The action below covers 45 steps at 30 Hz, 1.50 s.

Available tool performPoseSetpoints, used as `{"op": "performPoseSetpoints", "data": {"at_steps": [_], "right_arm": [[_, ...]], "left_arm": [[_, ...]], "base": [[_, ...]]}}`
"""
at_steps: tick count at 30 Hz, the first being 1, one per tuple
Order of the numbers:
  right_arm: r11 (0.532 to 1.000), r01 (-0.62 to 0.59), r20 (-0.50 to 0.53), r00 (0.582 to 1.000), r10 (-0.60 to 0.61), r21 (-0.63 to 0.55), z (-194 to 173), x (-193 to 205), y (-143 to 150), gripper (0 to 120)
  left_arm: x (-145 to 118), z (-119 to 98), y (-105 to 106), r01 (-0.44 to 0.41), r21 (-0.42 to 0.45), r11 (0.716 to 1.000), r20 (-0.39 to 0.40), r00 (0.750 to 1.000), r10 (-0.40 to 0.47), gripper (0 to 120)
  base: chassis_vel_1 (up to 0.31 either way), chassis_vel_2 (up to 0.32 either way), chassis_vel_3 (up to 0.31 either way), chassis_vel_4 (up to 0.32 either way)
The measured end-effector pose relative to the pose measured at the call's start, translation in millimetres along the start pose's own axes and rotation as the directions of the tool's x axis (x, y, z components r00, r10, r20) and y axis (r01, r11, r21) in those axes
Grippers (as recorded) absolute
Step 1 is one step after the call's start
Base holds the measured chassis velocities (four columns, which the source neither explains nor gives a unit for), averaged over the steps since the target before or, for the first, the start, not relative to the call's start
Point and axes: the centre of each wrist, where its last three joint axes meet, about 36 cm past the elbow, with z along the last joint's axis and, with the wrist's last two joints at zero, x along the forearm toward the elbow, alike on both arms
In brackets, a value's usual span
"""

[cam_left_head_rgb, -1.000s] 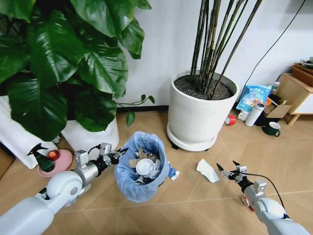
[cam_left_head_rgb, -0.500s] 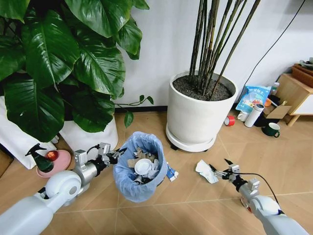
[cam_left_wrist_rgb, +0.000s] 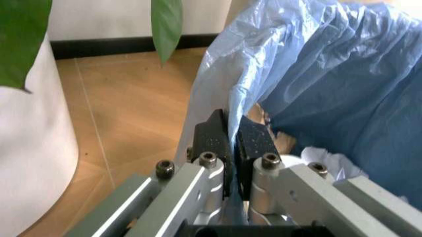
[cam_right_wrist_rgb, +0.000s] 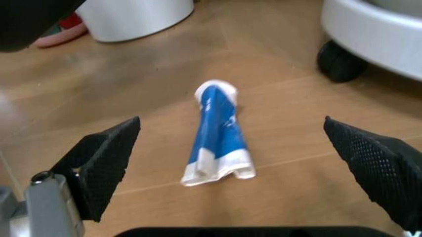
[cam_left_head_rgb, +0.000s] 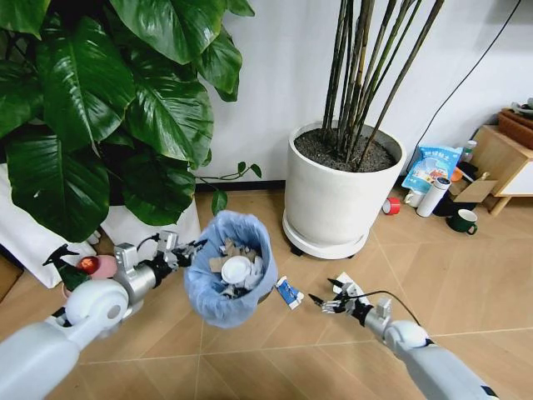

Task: Pick up the trash bin and place the garbage on the floor into it.

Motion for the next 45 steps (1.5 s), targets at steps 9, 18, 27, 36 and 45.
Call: {"op": "performPoseSetpoints", "data": {"at_steps": [9,18,27,36,45], "right_arm": [[1.0,0.001,-0.023,1.0,-0.001,0.017,5,-43,16,100],[0.997,-0.059,-0.058,0.996,0.062,0.051,-6,-78,14,100],[0.992,-0.065,-0.11,0.991,0.077,0.107,-19,-95,10,100],[0.988,-0.034,-0.182,0.981,0.062,0.15,-20,-91,5,100],[0.988,-0.001,-0.228,0.973,0.037,0.157,-14,-106,12,72]], "left_arm": [[5,7,1,0.0,-0.013,1.0,-0.018,1.0,0.0,0],[3,4,1,-0.002,-0.01,1.0,-0.015,1.0,0.001,0],[1,3,0,-0.001,-0.001,1.0,-0.012,1.0,0.001,0],[2,1,1,0.001,0.0,1.0,-0.008,1.0,-0.001,0],[0,1,1,0.002,0.004,1.0,-0.007,1.0,-0.002,0]], "base": [[0.0,0.0,0.0,0.0],[0.0,0.0,0.0,0.0],[0.0,0.0,0.0,0.0],[0.0,0.0,0.0,0.0],[0.0,0.0,0.0,0.0]]}}
